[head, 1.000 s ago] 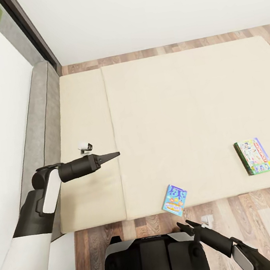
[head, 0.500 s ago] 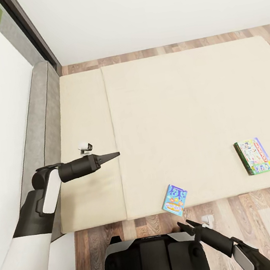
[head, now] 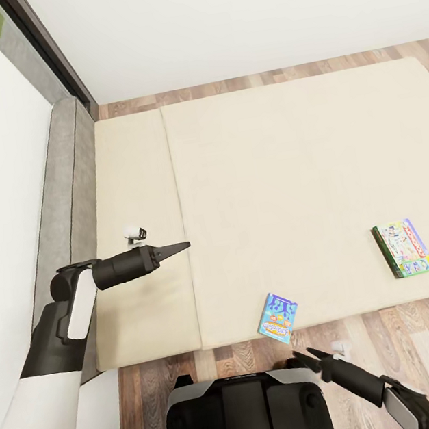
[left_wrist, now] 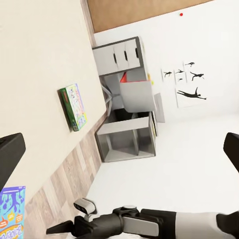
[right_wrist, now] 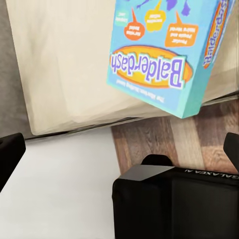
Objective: Put all the toys in the child's room - the three board games (two on the bed and one on the table), the two jigsaw puzzles on the table, and the tennis ball on the table - inside the toy box on the table in the child's room.
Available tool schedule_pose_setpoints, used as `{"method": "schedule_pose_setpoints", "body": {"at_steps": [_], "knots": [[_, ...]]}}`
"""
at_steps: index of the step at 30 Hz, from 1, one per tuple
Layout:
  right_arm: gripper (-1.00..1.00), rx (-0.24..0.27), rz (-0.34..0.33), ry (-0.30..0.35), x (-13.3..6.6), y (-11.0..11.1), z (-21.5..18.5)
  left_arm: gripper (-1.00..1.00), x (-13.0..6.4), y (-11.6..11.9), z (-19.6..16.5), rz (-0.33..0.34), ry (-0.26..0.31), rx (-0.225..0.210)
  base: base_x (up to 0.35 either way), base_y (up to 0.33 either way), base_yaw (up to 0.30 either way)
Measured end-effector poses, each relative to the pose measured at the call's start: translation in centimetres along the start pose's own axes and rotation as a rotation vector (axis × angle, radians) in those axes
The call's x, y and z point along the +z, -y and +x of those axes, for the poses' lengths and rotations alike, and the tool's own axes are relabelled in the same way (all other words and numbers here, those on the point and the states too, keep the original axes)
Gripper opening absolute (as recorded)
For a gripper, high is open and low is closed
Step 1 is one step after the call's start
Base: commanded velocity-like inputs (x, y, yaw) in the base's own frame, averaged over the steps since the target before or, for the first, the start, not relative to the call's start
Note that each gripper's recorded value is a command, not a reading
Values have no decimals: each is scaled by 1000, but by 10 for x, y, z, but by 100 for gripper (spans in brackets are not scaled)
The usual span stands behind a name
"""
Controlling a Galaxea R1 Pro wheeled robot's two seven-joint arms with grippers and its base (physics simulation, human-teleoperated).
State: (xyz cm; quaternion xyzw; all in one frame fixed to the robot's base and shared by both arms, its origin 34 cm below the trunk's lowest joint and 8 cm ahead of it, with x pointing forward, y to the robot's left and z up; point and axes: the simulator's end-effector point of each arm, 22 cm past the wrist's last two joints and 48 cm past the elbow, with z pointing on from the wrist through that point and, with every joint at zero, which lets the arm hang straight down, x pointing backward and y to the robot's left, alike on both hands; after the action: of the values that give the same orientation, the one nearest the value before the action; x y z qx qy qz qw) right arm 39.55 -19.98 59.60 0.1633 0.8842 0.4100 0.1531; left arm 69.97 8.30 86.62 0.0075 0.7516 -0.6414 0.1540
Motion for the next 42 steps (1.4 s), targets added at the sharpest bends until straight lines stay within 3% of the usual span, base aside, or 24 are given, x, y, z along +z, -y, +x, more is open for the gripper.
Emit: {"method": "schedule_pose_setpoints", "body": {"at_steps": [21,32,42], "knots": [[100,-3,4,1,-7,5,-3,100,-1,-1,1,-4,-2,0,0,0,0],[100,17,34,58,-11,20,-21,100,-5,-11,-1,-19,-6,2,0,0,0],[100,19,38,65,-9,24,-25,100,-13,-18,-11,-29,25,3,0,0,0]]}}
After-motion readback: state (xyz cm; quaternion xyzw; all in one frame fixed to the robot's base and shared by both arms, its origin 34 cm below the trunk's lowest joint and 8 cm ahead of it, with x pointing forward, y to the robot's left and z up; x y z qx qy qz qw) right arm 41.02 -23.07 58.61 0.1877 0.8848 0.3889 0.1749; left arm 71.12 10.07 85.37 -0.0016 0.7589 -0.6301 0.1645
